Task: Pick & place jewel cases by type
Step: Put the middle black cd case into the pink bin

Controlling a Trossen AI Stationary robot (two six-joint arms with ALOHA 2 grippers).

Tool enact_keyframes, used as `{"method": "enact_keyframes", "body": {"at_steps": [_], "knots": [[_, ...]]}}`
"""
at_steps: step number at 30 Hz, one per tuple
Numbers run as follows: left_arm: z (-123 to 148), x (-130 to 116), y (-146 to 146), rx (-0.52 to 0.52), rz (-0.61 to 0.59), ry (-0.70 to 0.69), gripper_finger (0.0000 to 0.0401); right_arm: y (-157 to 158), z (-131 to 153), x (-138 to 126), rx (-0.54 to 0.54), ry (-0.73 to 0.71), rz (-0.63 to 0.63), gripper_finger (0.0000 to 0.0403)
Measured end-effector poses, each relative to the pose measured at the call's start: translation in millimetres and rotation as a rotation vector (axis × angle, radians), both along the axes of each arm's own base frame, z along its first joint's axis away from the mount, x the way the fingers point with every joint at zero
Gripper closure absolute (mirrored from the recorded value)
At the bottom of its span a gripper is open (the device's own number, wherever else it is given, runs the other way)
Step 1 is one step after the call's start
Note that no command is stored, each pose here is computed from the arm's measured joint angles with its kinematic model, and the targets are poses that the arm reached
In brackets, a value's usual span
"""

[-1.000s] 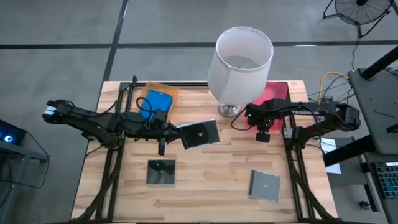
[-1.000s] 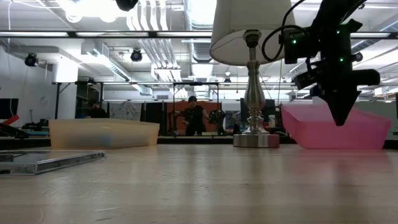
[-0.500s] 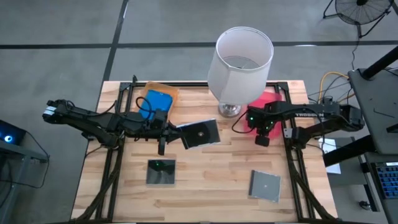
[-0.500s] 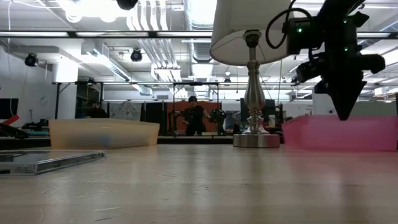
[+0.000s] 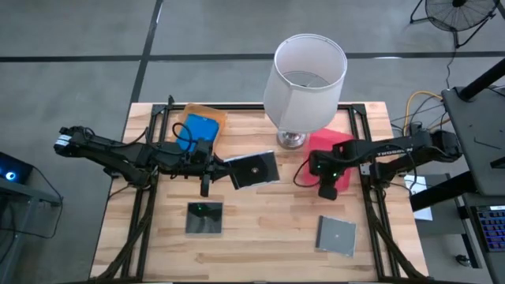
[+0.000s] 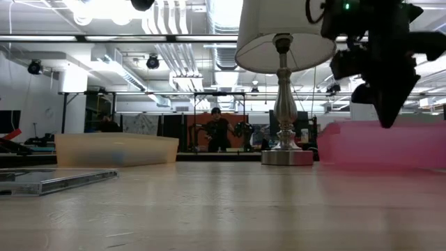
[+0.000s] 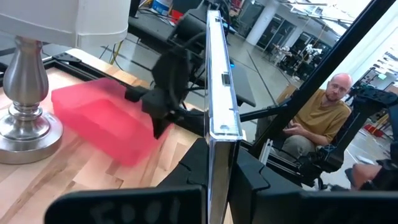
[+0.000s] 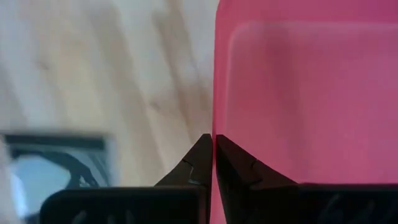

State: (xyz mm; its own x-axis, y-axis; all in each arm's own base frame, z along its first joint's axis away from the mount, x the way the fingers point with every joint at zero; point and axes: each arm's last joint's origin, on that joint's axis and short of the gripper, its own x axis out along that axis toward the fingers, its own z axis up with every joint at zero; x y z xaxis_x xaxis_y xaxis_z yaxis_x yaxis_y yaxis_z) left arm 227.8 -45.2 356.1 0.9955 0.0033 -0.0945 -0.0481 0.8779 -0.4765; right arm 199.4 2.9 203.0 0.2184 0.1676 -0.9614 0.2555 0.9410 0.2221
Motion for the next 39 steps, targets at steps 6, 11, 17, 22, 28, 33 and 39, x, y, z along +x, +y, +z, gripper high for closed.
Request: {"method": "enact_keyframes", "body": {"at_steps": [6,11,17,22,28,33,39], "knots": [[0,0,0,0.000,-0.004,0.001,0.0399,32,-7,22,0.052,-0.109,0.049,0.0394],[0,0,0,0.005,-0.005,0.001,0.0399,62,-16,47,0.062,-0.117,0.139,0.0394],[0,0,0,0.007,-0.012,0.002,0.0399,97,-16,91,0.044,-0.126,0.274,0.0394],[0,0,-1,0.007,-0.020,0.004,0.0399,119,-13,122,0.006,-0.144,0.328,0.0394],[0,0,-1,0.006,-0.030,0.003,0.0399,128,-8,139,-0.046,-0.160,0.298,0.0394],[0,0,-1,0.004,-0.039,0.001,0.0399,133,6,144,-0.056,-0.211,0.279,0.0383],[0,0,-2,0.002,-0.047,0.002,0.0399,138,25,149,-0.022,-0.265,0.243,0.0319]]}}
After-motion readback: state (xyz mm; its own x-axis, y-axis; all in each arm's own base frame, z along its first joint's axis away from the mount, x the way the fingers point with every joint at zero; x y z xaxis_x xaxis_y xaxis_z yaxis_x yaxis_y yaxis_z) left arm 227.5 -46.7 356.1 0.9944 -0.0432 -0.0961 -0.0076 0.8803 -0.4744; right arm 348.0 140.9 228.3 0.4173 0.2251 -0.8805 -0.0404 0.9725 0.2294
